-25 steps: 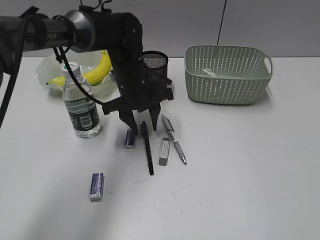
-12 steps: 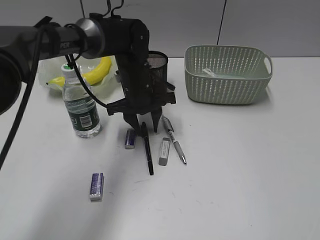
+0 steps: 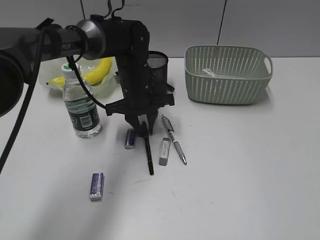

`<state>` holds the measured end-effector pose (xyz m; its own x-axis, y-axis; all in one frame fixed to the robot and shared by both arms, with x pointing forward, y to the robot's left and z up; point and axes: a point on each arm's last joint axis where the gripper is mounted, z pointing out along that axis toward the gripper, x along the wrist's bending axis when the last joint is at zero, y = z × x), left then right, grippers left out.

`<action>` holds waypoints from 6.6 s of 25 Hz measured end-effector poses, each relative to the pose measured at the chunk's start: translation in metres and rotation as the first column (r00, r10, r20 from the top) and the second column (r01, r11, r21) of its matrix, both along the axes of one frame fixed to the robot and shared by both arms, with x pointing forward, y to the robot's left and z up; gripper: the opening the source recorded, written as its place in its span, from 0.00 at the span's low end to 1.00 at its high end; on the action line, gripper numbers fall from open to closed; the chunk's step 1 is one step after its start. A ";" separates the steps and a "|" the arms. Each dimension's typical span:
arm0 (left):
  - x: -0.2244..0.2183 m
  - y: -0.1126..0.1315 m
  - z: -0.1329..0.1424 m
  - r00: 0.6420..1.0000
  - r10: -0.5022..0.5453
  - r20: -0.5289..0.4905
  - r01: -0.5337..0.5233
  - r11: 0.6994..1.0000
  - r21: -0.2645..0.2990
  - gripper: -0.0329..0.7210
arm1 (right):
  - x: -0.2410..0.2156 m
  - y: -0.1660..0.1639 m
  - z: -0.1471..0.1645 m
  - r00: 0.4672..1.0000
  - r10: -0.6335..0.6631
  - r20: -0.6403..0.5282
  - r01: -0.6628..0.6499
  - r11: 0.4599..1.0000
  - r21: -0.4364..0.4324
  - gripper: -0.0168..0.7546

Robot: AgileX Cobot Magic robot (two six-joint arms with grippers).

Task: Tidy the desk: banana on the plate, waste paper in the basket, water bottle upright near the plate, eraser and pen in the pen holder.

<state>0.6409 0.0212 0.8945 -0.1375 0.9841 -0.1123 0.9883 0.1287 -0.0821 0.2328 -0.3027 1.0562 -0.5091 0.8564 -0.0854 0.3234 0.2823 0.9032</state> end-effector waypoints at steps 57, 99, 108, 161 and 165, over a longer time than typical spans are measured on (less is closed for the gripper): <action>0.090 -0.004 0.118 0.533 -0.133 0.835 0.223 0.975 0.013 0.19 | 0.000 0.000 0.000 1.000 0.000 0.000 0.000 1.000 0.000 0.50; -0.016 0.064 0.306 0.568 -0.272 0.777 0.241 0.957 0.159 0.50 | 0.000 0.000 0.000 1.000 0.001 0.000 -0.001 1.000 0.000 0.50; -0.077 0.093 0.345 0.560 -0.261 0.786 0.295 0.950 0.105 0.50 | 0.000 0.000 0.000 1.000 0.001 0.000 -0.001 1.000 0.000 0.50; -0.408 0.289 0.168 0.289 -0.208 0.934 0.395 0.915 0.082 0.41 | 0.222 0.127 0.029 0.950 0.020 -0.311 -0.075 0.984 -0.165 0.50; -0.408 0.289 0.168 0.289 -0.209 0.934 0.395 0.915 0.083 0.41 | 0.269 0.158 0.008 0.886 0.003 -0.463 -0.096 0.979 -0.178 0.50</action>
<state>0.2327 0.3104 1.0629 0.4470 0.8904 -0.0860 0.4078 -0.1172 0.9055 0.5021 -0.1450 1.0639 -0.5726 0.8198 0.0089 0.6683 0.4604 0.5844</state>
